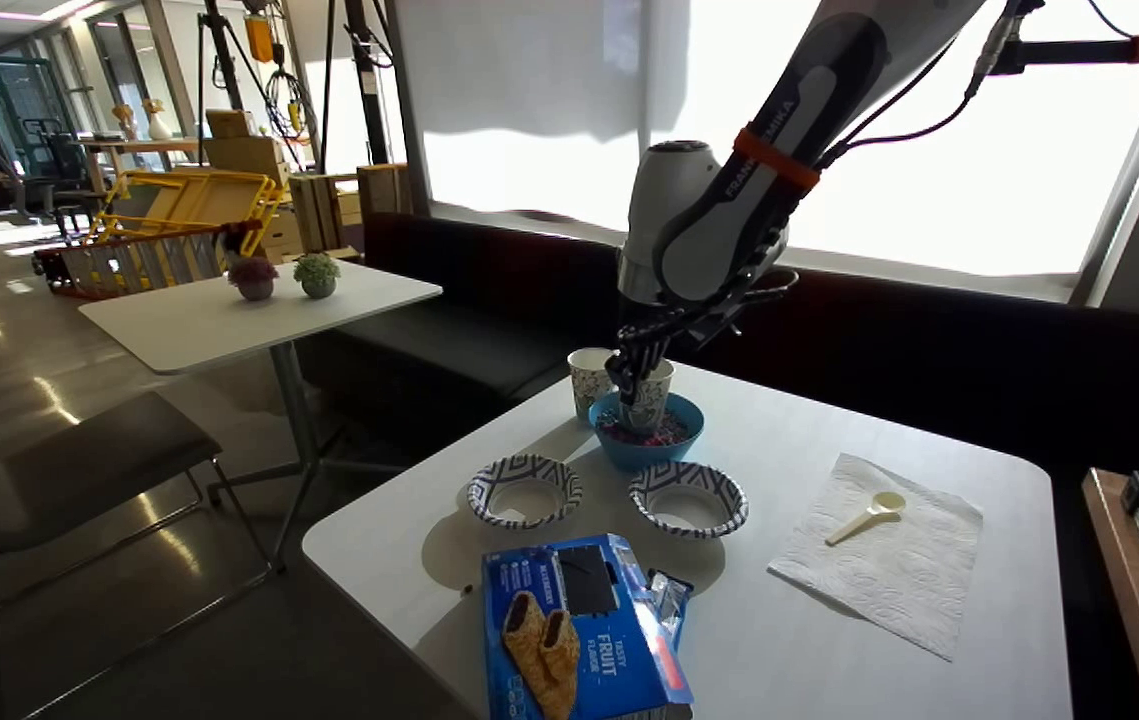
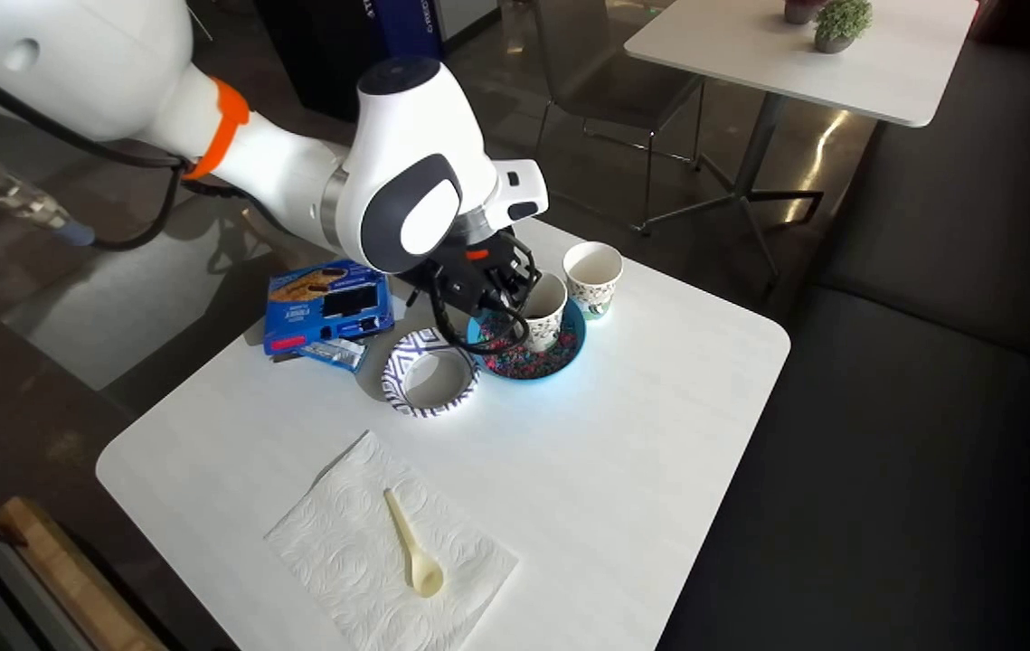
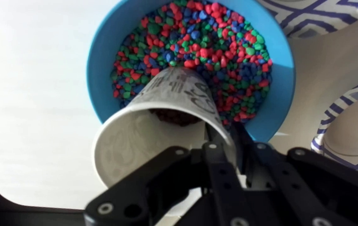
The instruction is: Put the cup in the bowl
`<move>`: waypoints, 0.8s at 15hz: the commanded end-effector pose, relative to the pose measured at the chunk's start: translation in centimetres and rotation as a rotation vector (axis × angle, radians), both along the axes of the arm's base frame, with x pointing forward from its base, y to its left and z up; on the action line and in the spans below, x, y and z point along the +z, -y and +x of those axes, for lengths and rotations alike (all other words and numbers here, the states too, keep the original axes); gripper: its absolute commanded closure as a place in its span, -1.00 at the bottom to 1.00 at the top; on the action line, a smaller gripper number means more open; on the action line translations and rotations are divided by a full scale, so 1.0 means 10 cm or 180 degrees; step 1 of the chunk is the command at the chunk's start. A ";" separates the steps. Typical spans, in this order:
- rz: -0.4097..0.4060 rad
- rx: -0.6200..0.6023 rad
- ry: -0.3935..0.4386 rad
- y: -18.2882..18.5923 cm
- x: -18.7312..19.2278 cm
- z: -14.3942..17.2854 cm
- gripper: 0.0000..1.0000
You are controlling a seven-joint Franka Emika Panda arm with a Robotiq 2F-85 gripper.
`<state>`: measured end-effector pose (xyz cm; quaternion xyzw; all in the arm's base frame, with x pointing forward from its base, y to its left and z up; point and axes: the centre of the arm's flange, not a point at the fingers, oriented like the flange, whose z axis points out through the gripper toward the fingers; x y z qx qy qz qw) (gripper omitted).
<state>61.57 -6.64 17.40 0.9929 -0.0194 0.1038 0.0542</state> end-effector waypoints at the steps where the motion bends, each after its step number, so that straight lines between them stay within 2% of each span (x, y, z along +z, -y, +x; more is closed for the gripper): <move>1: 0.0024 -0.0068 -0.0047 -0.03 -0.01 -0.06 -0.02; 5: 0.0041 -0.0159 0.0018 -0.05 0.28 -0.08 -0.60; 7: 0.0132 -0.0240 -0.0046 -0.06 0.54 -0.11 -0.90; 8: 0.0156 -0.0299 -0.0064 -0.06 0.71 -0.15 -0.98; 10: 0.0113 -0.0483 -0.0055 0.00 1.05 -0.27 -1.00; 12: 0.0197 -0.0668 -0.0077 0.11 1.40 -0.41 -1.00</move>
